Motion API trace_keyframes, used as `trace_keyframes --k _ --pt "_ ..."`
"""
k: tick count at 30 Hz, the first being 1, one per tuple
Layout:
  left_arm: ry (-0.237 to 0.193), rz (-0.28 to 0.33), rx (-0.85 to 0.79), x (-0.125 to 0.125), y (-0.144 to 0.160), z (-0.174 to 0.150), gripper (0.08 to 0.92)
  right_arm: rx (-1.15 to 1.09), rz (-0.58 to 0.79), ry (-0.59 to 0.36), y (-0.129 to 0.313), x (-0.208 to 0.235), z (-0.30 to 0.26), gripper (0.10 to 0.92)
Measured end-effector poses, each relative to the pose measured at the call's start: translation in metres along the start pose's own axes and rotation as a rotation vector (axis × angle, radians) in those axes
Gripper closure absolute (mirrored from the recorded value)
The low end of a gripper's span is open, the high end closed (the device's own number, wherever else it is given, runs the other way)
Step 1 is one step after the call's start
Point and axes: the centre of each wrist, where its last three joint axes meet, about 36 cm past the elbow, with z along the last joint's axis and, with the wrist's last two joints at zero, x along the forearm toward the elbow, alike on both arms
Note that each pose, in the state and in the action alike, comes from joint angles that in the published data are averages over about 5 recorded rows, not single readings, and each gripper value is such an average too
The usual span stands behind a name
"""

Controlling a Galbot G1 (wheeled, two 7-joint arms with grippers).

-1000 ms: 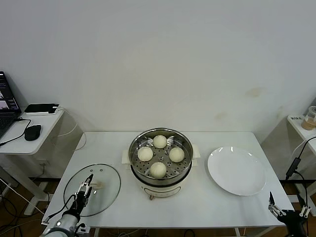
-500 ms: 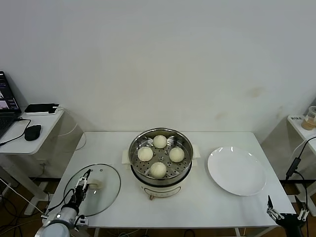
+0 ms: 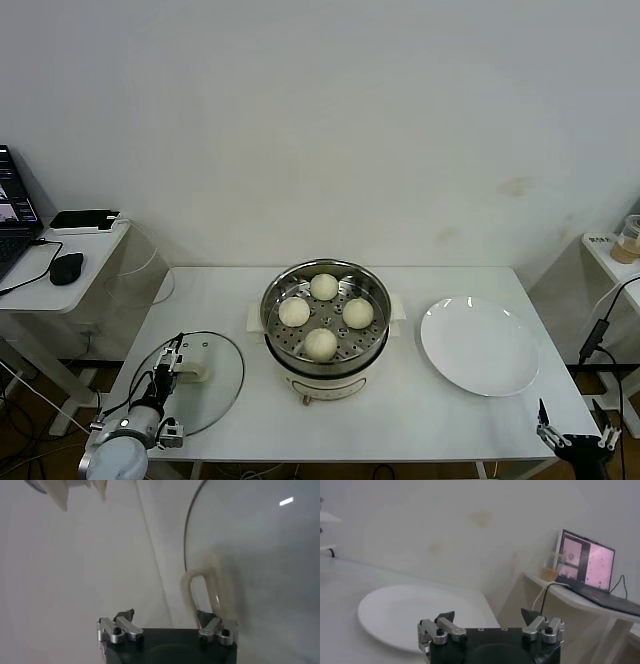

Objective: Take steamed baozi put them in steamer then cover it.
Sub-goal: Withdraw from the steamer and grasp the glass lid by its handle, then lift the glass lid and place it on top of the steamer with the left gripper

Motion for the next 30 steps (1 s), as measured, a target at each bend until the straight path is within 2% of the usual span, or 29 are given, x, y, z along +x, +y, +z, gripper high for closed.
trace_keyframes --k 11,19,22,30 --pt "0.005 0.007 0.037 0.001 -0.006 -0.002 0.571 0.004 0.003 -0.009 0.0 -0.003 -0.003 0.2" --pt "0.014 -0.033 0.07 0.006 0.0 -0.001 0.803 0.019 0.001 -0.016 -0.001 -0.005 -0.004 0.2" --pt "0.019 -0.054 0.08 0.009 0.005 0.001 0.847 0.026 -0.005 -0.02 0.0 -0.005 -0.005 0.2" --pt "0.048 -0.138 0.107 0.012 0.04 0.011 0.849 0.038 -0.026 -0.036 0.002 -0.009 -0.01 0.2"
